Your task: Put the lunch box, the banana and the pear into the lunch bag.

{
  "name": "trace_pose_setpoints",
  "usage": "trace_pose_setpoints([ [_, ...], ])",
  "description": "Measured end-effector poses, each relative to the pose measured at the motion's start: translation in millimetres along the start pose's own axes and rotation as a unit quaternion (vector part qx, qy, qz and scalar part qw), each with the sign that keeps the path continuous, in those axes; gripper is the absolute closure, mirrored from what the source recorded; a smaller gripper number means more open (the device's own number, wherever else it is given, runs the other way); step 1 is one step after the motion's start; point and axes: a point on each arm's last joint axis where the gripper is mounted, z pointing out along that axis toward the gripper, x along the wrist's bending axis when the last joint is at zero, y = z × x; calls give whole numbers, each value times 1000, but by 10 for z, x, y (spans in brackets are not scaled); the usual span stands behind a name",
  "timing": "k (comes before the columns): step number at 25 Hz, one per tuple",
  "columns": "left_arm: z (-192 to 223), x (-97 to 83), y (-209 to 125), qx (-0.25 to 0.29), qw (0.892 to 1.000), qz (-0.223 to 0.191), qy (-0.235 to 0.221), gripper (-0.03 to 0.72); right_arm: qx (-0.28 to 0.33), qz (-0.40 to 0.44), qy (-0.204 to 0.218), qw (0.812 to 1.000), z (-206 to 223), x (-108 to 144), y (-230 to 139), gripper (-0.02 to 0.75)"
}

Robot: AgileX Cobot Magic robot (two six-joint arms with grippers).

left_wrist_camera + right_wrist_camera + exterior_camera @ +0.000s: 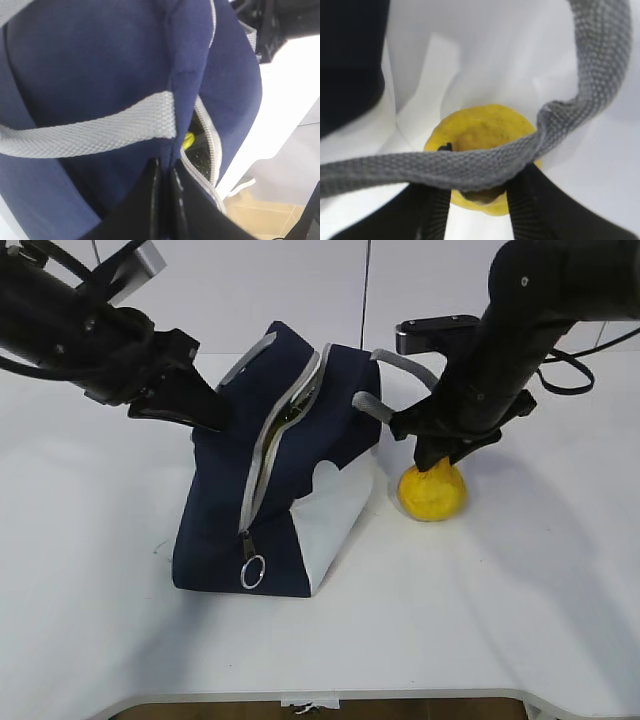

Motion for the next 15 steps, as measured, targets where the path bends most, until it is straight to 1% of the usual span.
trace_pose_setpoints([
  [4,0,-2,-3,2,1000,0,-1,694,22,-1,-1,1000,-40,0,-46,479],
  [5,0,-3,-5,3,1000,0,-2,694,40,-3,-3,999,-69,-2,-82,479],
  [9,0,-5,-7,4,1000,0,-3,694,68,-7,-7,998,-125,-9,-138,479],
  [15,0,-8,-11,6,1000,0,-5,694,82,-14,-15,996,-326,-15,-192,480],
])
